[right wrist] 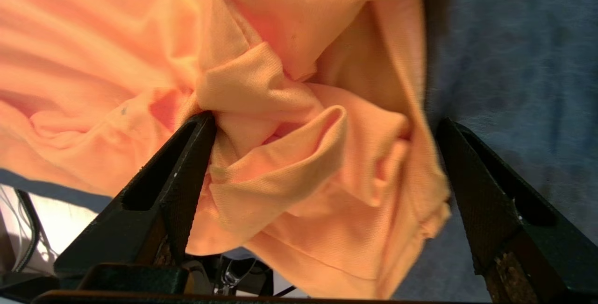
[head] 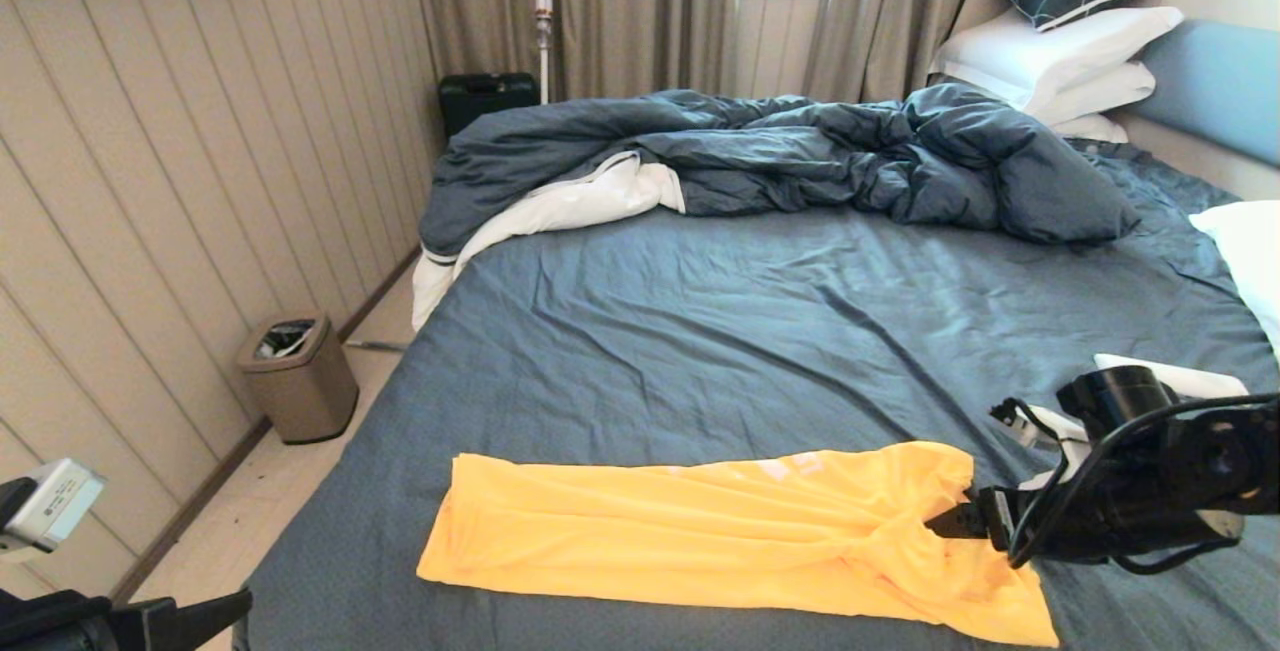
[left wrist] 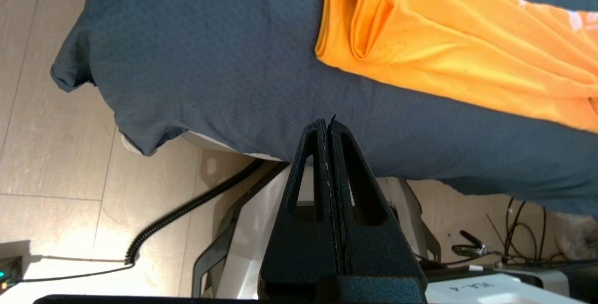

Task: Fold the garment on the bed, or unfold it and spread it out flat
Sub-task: Fold the yellow T-shirt

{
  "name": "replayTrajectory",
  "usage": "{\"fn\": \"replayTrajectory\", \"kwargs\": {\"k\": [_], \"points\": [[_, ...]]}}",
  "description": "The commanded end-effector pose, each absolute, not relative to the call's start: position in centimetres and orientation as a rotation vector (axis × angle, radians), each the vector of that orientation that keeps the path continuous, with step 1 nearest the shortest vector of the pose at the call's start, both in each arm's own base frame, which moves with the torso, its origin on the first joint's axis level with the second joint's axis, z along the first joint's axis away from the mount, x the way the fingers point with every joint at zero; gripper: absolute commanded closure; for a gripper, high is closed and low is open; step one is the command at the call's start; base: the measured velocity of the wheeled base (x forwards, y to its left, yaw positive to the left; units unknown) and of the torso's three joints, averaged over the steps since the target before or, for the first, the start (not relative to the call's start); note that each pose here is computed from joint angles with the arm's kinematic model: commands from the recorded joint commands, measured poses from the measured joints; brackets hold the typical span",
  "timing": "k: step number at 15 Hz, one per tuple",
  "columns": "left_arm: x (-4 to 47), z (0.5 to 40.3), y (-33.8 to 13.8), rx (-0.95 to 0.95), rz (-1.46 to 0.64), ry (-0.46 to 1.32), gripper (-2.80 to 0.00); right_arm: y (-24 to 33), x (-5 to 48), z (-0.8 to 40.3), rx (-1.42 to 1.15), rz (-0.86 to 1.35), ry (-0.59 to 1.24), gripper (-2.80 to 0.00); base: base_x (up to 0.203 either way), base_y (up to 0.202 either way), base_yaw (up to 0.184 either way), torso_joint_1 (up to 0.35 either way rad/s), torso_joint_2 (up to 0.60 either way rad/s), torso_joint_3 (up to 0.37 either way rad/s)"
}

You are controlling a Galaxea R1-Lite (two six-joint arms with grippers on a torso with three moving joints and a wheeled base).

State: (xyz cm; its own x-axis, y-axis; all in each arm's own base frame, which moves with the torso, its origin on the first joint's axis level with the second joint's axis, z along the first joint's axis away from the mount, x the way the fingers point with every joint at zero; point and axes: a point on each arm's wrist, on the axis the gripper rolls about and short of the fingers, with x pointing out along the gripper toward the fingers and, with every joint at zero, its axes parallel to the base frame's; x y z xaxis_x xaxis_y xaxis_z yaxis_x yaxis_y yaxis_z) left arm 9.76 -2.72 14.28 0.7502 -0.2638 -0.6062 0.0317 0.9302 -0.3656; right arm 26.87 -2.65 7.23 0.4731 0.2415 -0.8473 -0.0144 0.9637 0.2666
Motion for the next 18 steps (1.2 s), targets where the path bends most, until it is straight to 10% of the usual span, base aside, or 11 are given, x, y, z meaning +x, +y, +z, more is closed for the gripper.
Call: {"fn": "replayTrajectory", "kwargs": {"k": [1,2,3,4,18], "points": [[9.8,14.2,-2.7,-0.349,-0.164,0.711,0.0,-2.3,26.8,7.1,0.232,0.171,1.075,-2.8,0.0,0.0,0.0,0.0,0.0,0.0],[9.8,14.1,-2.7,-0.349,-0.165,0.716,0.0,-2.3,26.8,7.1,0.234,0.171,1.078,-2.8,0.0,0.0,0.0,0.0,0.0,0.0],[9.8,14.1,-2.8,-0.351,-0.166,0.719,0.0,-2.2,26.9,6.9,0.237,0.169,1.086,-0.67,0.0,0.0,0.0,0.0,0.0,0.0],[9.8,14.1,-2.8,-0.354,-0.173,0.721,0.0,-2.2,26.8,6.7,0.238,0.169,1.091,0.0,0.0,0.0,0.0,0.0,0.0,0.0],[9.6,13.8,-2.7,-0.354,-0.177,0.733,0.0,-6.0,26.0,7.3,0.275,0.058,1.05,0.0,0.0,0.0,0.0,0.0,0.0,0.0]]}}
